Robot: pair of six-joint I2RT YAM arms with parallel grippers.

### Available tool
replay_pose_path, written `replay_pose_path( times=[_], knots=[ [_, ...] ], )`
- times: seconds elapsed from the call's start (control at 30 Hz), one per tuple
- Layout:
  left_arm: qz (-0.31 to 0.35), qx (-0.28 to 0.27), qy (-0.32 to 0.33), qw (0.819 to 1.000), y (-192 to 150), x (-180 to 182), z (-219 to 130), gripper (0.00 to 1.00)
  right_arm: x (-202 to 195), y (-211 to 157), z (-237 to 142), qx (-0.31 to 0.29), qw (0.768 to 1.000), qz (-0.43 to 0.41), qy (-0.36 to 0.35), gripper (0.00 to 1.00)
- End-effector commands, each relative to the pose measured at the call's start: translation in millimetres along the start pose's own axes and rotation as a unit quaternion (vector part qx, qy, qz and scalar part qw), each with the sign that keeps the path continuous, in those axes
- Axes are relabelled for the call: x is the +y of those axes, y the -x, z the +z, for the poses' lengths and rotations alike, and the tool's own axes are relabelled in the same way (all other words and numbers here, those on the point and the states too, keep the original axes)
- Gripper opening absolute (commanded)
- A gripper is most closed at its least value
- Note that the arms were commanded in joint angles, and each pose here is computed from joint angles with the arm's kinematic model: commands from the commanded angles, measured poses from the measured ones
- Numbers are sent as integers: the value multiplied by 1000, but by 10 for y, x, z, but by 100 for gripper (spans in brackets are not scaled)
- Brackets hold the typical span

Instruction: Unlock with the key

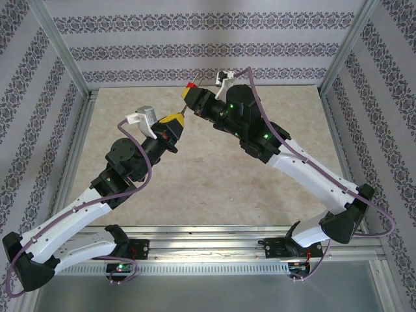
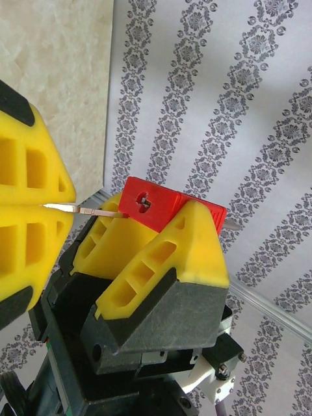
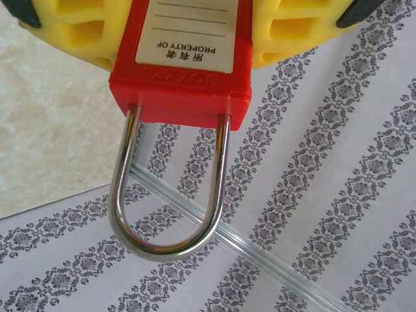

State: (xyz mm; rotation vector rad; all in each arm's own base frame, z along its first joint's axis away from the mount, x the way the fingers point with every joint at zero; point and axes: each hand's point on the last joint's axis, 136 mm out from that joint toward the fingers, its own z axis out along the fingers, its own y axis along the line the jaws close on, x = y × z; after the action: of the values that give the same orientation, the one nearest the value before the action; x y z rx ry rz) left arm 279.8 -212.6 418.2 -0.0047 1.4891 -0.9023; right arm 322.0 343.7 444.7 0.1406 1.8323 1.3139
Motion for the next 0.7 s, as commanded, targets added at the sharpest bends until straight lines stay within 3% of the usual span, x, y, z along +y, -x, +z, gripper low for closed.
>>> replay_pose_path(
  times=[0.0,0.67],
  knots=[
    [-8,-7,-3,1000,81,-17,-14,0,190,37,-66,-8,999,-2,33,0],
    [2,-12,21,1000,96,111,-64,0,140,-70,-115,0,1000,-14,23,0]
  ],
)
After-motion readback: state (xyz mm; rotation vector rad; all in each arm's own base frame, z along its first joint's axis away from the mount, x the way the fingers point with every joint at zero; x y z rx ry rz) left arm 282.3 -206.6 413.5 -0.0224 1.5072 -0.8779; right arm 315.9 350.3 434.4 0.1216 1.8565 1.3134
